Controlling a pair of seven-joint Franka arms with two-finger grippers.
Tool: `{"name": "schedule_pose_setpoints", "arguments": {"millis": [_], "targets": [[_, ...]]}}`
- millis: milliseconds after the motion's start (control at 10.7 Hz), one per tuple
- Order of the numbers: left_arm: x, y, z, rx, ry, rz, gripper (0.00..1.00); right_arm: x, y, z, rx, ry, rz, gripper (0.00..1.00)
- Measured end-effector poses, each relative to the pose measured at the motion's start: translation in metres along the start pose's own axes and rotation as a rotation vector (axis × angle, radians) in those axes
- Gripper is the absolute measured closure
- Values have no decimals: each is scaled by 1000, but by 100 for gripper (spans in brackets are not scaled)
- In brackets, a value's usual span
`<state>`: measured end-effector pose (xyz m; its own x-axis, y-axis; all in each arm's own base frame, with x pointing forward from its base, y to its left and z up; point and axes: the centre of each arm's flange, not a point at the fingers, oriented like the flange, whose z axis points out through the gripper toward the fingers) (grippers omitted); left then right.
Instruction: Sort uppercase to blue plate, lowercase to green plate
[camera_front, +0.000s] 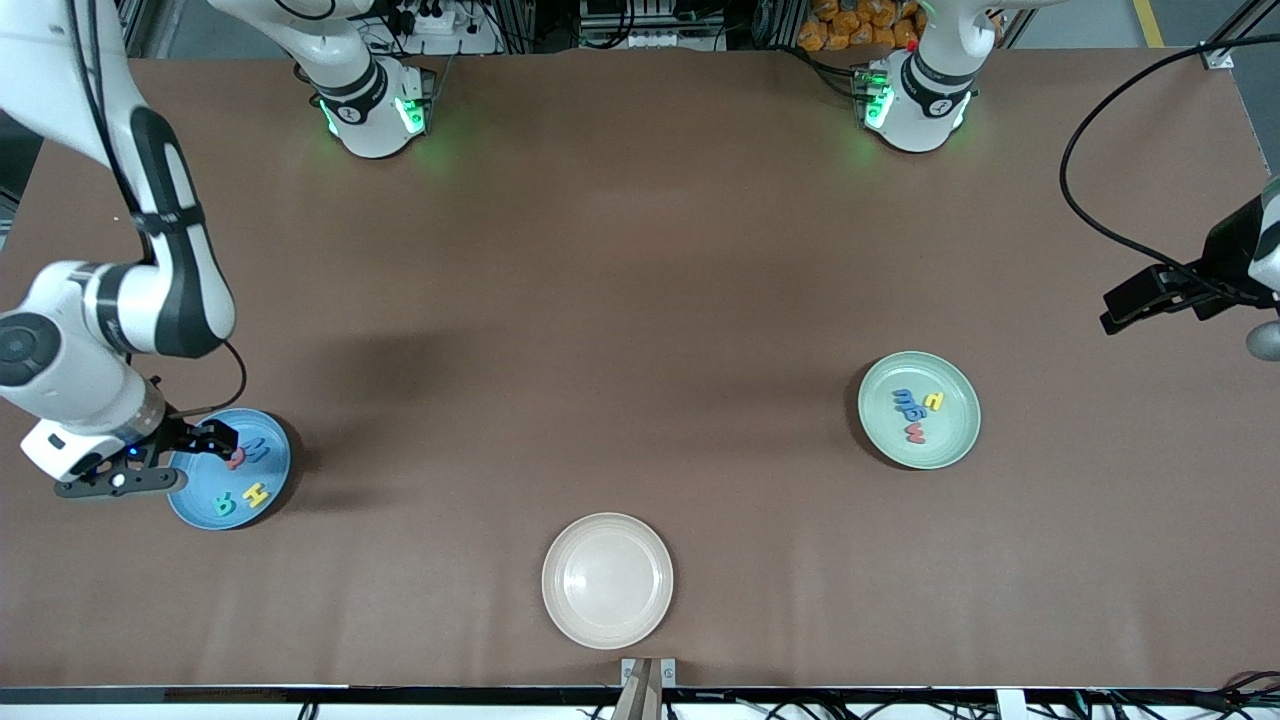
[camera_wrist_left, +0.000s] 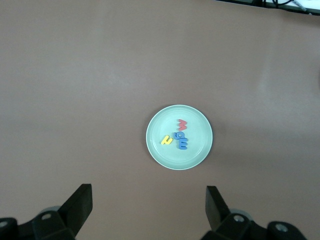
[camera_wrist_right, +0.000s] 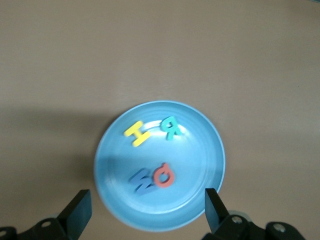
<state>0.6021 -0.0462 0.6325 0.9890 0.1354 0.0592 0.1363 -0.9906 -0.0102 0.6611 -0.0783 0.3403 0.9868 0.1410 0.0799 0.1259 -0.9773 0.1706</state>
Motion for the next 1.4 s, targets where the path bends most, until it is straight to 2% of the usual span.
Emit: {"name": "schedule_pose_setpoints", "arguments": {"millis": [187,654,748,1028,1402], "targets": [[-1,1,-3,-1,4,1,0,-19,-7,-49,32,-26,-6,0],[-1,-2,-2,0,3,-3,0,-86,-44,-129,23,-27,-56,0],[-1,-2,-2,1,3,-4,0,-89,-47,-147,19,-13,-58,0],[-1,-2,-2,1,3,-4,0,-90,-46,-200,67,8,-22,0],[-1,-2,-2,1,3,-4,0,-82,-42,-301,73,34,-23,0]]}}
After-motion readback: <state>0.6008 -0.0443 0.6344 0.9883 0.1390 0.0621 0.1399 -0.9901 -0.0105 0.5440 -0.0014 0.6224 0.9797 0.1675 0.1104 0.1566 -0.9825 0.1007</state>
